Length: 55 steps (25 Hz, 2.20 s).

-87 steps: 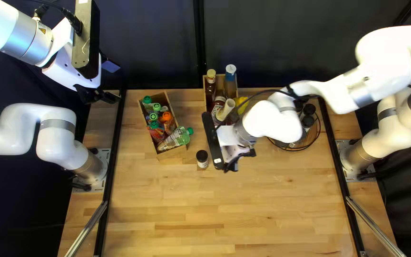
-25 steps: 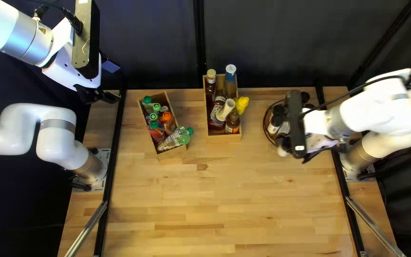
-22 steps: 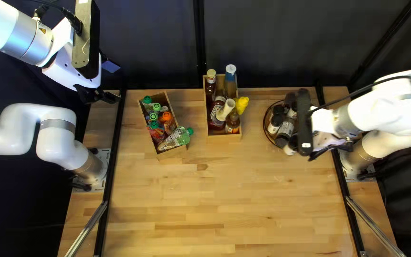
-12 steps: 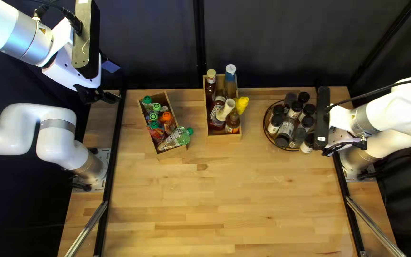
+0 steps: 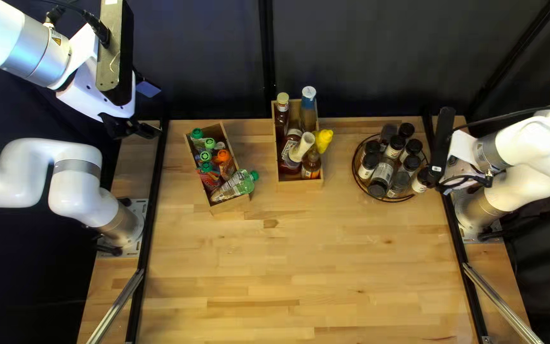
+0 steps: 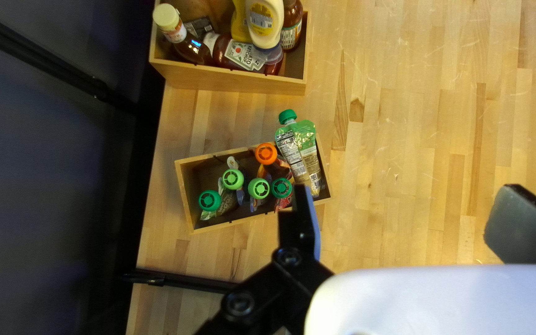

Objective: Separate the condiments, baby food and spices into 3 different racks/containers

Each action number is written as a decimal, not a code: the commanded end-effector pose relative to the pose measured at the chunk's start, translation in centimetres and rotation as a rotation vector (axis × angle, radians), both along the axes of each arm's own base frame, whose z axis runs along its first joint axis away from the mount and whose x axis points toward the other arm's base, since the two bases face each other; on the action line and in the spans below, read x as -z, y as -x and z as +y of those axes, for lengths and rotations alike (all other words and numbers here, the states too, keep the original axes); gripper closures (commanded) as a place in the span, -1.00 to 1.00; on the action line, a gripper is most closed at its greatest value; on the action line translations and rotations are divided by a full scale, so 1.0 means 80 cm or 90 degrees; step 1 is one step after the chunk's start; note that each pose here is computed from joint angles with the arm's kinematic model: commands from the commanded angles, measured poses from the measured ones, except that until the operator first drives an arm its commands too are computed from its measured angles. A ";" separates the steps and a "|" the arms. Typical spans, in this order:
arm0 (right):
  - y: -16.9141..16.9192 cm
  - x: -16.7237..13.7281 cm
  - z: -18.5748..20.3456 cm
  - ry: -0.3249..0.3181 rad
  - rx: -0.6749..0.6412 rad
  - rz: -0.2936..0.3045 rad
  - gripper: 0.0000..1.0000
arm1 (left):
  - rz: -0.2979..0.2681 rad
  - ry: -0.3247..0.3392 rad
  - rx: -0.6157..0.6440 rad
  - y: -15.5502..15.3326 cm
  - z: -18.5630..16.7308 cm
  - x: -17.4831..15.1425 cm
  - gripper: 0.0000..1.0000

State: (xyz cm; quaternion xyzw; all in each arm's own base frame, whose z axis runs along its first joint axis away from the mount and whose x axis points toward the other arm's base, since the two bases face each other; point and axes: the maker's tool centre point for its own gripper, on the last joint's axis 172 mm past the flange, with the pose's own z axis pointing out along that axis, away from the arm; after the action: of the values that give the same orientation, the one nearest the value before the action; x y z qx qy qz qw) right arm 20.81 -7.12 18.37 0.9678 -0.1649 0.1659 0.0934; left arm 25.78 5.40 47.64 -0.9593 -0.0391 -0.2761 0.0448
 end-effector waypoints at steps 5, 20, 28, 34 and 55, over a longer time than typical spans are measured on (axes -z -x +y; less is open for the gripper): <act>-0.006 0.022 -0.012 -0.003 0.000 -0.007 1.00 | 0.000 0.000 0.000 0.000 0.000 0.000 -1.00; -0.016 0.047 -0.013 -0.011 -0.012 -0.012 -0.22 | 0.000 0.000 0.000 0.000 0.000 0.000 -1.00; -0.016 0.047 -0.012 -0.012 -0.013 -0.011 -0.70 | 0.000 0.000 0.000 0.000 0.000 0.000 -1.00; -0.027 0.010 0.004 -0.011 -0.061 -0.002 -1.00 | 0.000 0.000 0.000 0.000 0.000 0.000 -1.00; -0.161 -0.240 0.053 -0.018 -0.265 -0.009 -1.00 | 0.000 0.000 0.000 0.000 0.000 0.000 -1.00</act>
State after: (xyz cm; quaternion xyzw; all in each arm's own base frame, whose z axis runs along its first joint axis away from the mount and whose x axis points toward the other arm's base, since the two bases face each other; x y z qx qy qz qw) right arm 33.45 -2.14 35.45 0.9809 0.0429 0.1820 0.0529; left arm 25.78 5.40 47.64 -0.9593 -0.0391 -0.2761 0.0448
